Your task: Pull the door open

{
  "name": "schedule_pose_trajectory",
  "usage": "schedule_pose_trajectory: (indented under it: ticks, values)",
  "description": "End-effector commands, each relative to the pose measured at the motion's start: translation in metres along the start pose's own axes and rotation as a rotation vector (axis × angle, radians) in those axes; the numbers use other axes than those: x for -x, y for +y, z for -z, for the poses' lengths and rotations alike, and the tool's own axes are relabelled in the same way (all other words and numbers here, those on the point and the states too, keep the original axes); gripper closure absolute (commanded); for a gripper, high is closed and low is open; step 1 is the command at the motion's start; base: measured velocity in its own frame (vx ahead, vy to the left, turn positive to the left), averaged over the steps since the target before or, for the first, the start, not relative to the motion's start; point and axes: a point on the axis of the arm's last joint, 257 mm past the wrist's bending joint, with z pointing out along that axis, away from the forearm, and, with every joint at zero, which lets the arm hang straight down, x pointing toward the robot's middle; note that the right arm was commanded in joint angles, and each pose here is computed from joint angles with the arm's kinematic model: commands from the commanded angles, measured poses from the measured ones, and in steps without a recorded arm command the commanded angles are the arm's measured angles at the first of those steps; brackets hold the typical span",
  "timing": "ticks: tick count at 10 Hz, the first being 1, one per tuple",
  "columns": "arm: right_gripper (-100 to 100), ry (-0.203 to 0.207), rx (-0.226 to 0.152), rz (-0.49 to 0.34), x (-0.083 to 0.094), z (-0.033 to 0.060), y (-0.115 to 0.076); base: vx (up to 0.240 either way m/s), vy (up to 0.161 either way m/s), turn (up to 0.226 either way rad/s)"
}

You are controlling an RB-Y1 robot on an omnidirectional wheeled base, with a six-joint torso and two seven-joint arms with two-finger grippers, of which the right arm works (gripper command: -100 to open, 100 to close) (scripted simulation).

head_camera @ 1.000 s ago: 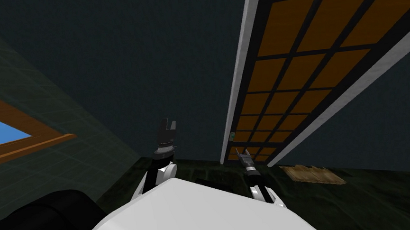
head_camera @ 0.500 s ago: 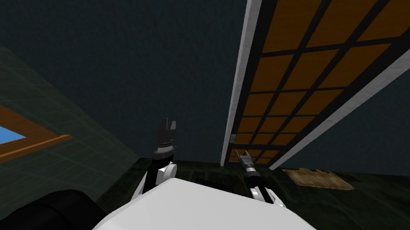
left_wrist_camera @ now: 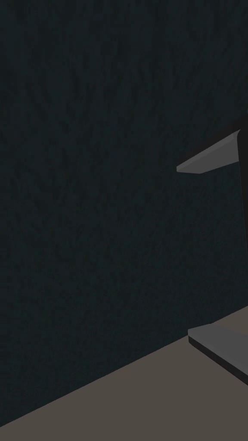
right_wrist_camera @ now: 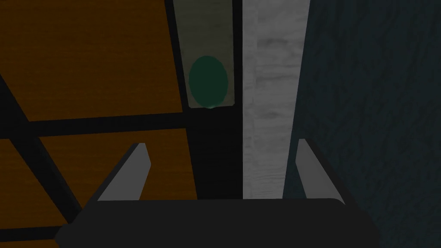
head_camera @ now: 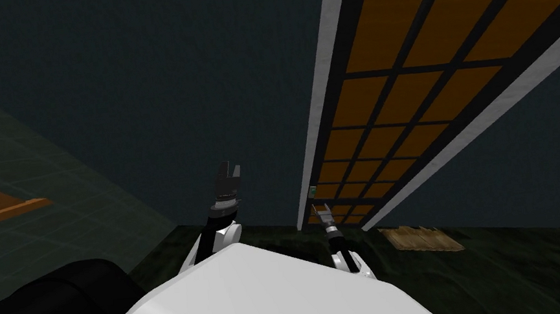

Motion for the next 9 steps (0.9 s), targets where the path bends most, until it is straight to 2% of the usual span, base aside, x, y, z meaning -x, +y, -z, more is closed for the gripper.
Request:
schedule_pose_trajectory:
  ticks: [1,3,6,9]
  values:
    - [-100,0.001,0.042,0.003,-0.002,-0.0012,0.028,0.162,-0.057,-0.257]
    - [-100,0.001,0.042,0.003,-0.002,-0.0012,0.028,0.091,-0.031,-0.021]
    - [-100,-0.002,0.104,0.001,-0.001,-0.0072,0.073,0.142,-0.005,-0.247]
    - [-100,-0.006,0.138,-0.004,0.002,-0.0102,0.099,0.194,0.022,-0.246]
